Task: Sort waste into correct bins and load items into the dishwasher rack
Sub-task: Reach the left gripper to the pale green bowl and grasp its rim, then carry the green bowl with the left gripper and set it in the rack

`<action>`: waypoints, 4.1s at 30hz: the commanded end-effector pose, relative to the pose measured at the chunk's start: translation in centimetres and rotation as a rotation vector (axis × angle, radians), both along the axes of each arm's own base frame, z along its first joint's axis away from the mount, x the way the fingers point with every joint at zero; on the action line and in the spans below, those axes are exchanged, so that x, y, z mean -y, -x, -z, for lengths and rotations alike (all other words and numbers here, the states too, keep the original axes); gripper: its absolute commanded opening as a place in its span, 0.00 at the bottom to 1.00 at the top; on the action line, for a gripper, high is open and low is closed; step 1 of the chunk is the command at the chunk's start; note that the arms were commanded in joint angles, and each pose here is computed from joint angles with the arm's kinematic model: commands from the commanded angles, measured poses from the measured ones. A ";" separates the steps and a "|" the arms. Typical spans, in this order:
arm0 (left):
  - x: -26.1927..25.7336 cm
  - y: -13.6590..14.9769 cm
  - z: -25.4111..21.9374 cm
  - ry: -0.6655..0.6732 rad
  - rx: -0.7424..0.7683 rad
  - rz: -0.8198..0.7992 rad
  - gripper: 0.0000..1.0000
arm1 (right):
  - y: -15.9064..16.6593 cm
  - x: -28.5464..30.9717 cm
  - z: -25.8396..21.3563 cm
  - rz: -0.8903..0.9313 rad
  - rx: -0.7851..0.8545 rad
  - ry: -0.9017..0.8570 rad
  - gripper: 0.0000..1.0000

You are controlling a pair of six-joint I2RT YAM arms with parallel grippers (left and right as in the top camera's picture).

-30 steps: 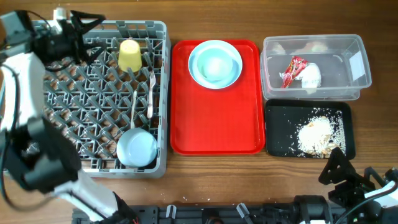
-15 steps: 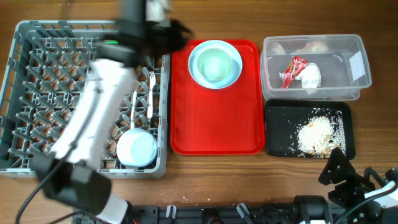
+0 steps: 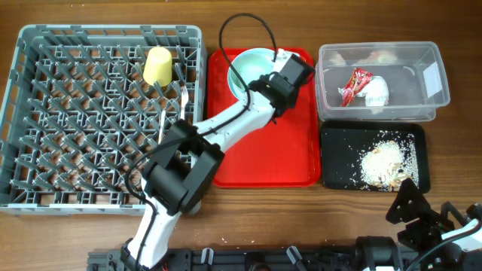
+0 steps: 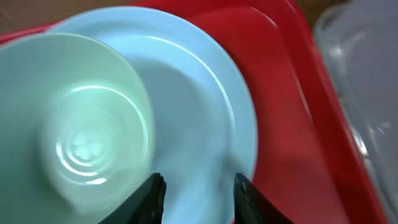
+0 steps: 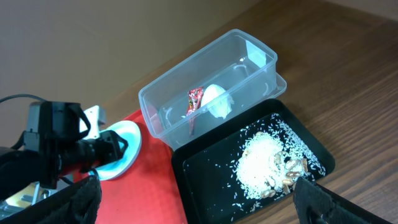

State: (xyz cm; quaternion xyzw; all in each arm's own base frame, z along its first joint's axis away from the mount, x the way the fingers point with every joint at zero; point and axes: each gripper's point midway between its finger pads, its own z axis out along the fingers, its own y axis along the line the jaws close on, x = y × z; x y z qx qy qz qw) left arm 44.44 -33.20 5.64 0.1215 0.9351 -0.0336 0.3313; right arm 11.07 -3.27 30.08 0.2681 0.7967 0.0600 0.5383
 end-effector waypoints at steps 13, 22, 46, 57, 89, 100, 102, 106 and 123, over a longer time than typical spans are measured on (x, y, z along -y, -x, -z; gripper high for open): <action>-1.7 -1.4 -9.6 0.084 0.139 -0.033 0.30 | 0.1 0.2 0.0 0.014 0.004 -0.002 1.00; -3.0 -1.6 1.1 -0.053 -0.013 -0.053 0.45 | 0.1 0.2 0.0 0.014 0.004 -0.002 1.00; -5.1 6.5 -19.3 0.617 -0.283 0.149 0.04 | 0.1 0.2 0.0 0.015 0.004 -0.002 1.00; -19.9 8.0 -18.5 0.954 -0.587 0.119 0.04 | 0.1 0.2 0.0 0.014 0.004 -0.002 1.00; -27.0 8.0 -9.9 1.124 -0.615 -0.031 0.06 | 0.1 0.2 0.0 0.014 0.004 -0.002 1.00; -30.4 8.0 -8.9 1.092 -0.593 -0.128 0.21 | 0.1 0.2 0.0 0.015 0.004 -0.002 1.00; -31.4 8.2 -8.2 1.054 -0.597 -0.163 0.37 | 0.1 0.2 0.0 0.014 0.004 -0.002 1.00; -33.8 8.5 -7.4 1.025 -0.599 -0.251 0.58 | 0.1 0.2 0.0 0.015 0.004 -0.002 1.00; -29.5 9.8 -18.1 0.967 -0.468 -0.165 0.63 | 0.1 0.2 0.0 0.015 0.004 -0.002 1.00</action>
